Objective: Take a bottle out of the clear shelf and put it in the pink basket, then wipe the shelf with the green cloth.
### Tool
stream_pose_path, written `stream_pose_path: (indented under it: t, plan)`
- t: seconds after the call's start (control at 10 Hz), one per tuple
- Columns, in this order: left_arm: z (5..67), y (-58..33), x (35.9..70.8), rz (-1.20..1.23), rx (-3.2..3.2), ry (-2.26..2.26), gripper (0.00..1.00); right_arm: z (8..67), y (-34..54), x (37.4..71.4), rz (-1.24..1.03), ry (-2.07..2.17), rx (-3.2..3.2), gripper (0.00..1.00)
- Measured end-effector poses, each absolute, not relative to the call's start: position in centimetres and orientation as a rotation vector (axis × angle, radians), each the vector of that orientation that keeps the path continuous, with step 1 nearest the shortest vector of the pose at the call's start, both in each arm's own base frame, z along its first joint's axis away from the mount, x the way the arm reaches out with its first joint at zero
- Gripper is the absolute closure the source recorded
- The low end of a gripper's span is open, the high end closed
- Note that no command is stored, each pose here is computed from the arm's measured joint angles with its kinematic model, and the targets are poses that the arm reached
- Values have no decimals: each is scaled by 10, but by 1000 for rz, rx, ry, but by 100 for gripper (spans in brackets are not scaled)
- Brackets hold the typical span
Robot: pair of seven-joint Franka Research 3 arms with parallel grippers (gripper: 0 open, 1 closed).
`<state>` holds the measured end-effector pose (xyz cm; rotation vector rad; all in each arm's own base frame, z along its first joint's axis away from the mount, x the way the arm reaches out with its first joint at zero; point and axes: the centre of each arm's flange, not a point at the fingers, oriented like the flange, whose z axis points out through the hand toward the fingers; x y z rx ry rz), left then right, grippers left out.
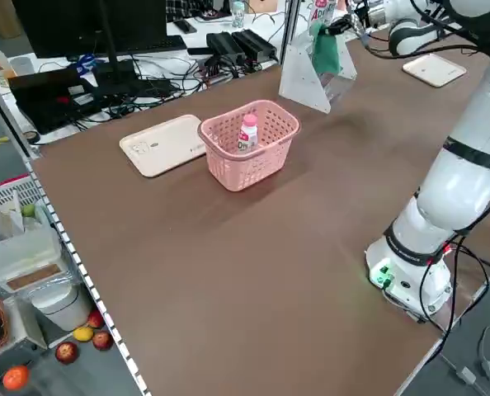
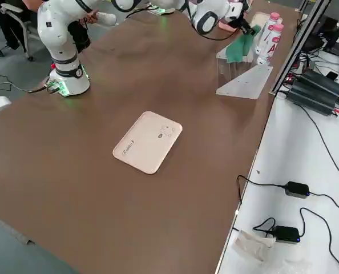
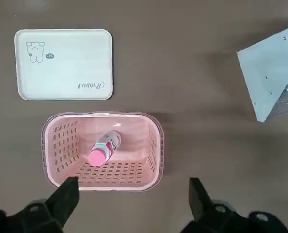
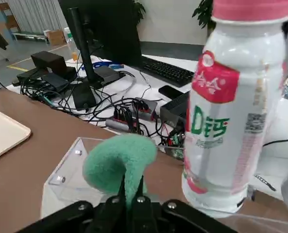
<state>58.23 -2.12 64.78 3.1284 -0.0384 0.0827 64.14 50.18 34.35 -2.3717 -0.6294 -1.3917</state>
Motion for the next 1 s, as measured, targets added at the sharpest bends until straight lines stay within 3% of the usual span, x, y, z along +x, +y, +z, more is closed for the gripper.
stream_pose_path:
  t: [0.5, 1.0]
  plan:
    - [648, -29, 582, 83, 3127, -61, 0, 325, 408, 701, -1499, -765, -2501, 98]
    - [648, -30, 582, 84, 3127, -64, 0, 318, 425, 681, -1520, -750, -2422, 98]
